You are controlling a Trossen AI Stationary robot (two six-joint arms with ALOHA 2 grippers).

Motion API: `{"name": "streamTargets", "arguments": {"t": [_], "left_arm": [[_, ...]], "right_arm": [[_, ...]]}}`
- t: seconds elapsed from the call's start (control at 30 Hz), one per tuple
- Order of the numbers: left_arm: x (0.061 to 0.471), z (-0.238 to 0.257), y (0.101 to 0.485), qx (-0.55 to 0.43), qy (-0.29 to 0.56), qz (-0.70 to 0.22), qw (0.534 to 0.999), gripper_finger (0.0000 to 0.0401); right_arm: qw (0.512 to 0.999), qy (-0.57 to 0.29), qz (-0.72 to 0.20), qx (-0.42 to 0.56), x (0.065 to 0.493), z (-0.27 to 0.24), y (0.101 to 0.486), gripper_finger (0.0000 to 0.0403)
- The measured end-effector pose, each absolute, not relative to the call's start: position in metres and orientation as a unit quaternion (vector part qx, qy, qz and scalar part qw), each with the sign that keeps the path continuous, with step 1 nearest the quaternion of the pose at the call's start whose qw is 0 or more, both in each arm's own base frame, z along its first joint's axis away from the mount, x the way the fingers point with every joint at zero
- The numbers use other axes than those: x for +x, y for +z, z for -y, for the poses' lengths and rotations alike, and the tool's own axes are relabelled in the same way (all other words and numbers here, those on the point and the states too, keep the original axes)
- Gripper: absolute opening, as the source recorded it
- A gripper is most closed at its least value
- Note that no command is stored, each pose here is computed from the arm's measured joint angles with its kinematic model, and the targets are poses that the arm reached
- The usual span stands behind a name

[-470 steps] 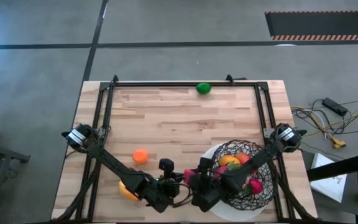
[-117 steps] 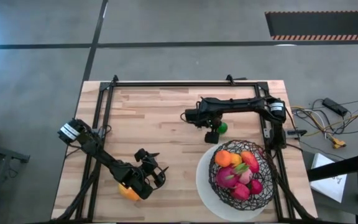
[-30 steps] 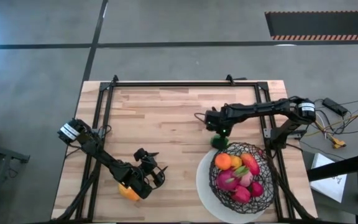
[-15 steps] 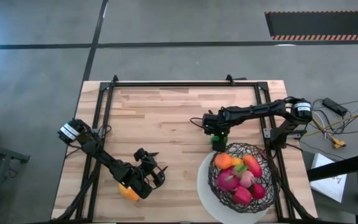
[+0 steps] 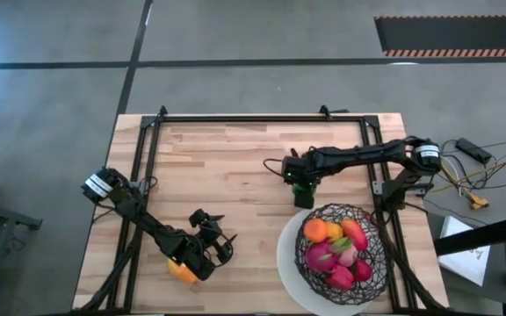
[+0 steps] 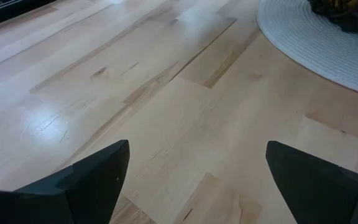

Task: Build produce basket
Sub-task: Put the green lime into the black wire basket

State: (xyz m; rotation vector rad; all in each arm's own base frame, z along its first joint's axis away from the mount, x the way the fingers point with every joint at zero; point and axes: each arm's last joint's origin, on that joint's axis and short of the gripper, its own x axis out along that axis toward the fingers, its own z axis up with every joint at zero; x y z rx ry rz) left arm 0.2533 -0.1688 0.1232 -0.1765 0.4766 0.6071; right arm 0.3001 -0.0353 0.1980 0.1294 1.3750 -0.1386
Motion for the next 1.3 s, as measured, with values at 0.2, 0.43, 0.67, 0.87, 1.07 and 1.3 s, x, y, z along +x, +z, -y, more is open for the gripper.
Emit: {"name": "streamTargets", "arguments": {"t": [0.2,0.43,0.67,0.87,1.07,1.3], "left_arm": [[0.253,0.169,0.123,-0.086,0.296,-0.232,0.923,0.0361],[0.253,0.169,0.123,-0.086,0.295,-0.232,0.923,0.0361],[0.254,0.169,0.123,-0.088,0.295,-0.231,0.923,0.0361],[0.254,0.169,0.124,-0.089,0.295,-0.23,0.923,0.0361],[0.254,0.169,0.124,-0.09,0.295,-0.229,0.923,0.0361],[0.254,0.169,0.124,-0.088,0.298,-0.225,0.924,0.0361]], "right_arm": [[0.805,-0.107,-0.584,0.002,0.314,0.02,0.245,0.0244],[0.833,-0.097,-0.544,-0.03,0.311,-0.057,0.305,0.0243],[0.847,-0.065,-0.527,0.004,0.271,-0.155,0.318,0.0243],[0.849,-0.107,-0.513,0.065,0.205,-0.222,0.314,0.0243],[0.835,-0.186,-0.486,0.18,0.132,-0.258,0.304,0.0243],[0.789,-0.322,-0.452,0.264,0.092,-0.255,0.259,0.0246]]}}
